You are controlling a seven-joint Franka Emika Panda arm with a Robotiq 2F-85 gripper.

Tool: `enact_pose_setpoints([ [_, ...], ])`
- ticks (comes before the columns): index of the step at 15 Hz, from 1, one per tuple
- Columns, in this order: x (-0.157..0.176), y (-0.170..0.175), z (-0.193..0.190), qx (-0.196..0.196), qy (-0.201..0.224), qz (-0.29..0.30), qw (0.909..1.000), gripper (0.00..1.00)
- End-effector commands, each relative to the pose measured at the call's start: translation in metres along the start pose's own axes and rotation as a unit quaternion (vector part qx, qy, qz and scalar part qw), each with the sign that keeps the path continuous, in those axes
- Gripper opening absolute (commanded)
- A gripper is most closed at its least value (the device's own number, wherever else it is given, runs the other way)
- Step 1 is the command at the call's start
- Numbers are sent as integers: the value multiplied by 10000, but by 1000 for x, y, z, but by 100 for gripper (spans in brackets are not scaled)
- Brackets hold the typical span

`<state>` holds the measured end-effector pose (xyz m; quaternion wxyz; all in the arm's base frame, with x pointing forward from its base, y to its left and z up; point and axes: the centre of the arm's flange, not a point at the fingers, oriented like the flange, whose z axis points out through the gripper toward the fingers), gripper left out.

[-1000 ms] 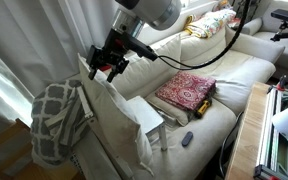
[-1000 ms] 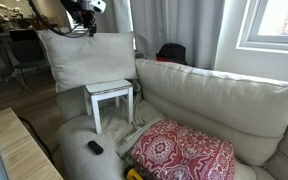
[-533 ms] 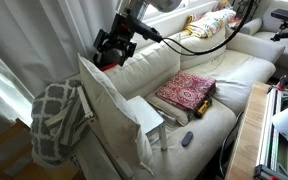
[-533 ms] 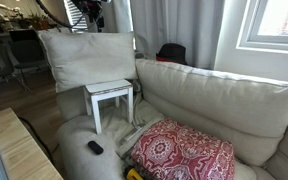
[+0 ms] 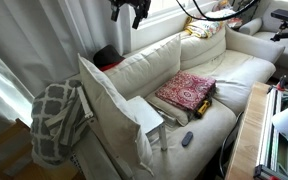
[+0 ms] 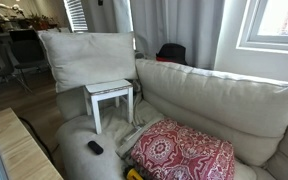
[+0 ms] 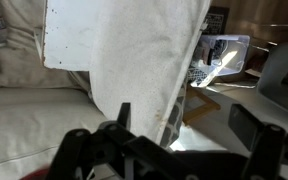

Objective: Twist the chair then put the pillow behind

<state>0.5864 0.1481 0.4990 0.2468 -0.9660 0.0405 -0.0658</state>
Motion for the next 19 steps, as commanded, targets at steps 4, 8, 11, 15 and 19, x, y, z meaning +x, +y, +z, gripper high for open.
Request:
enact_pose_setpoints([
  [4, -24, 8, -110, -399, 207, -279, 9986, 100],
  [8, -35, 12, -160, -519, 621, -290, 9963, 100],
  [11, -27, 6, -161, -396, 760, -274, 9959, 100],
  [15, -26, 7, -157, -399, 726, -273, 9962, 100],
  [19, -26, 7, -155, -401, 715, -268, 9963, 100],
])
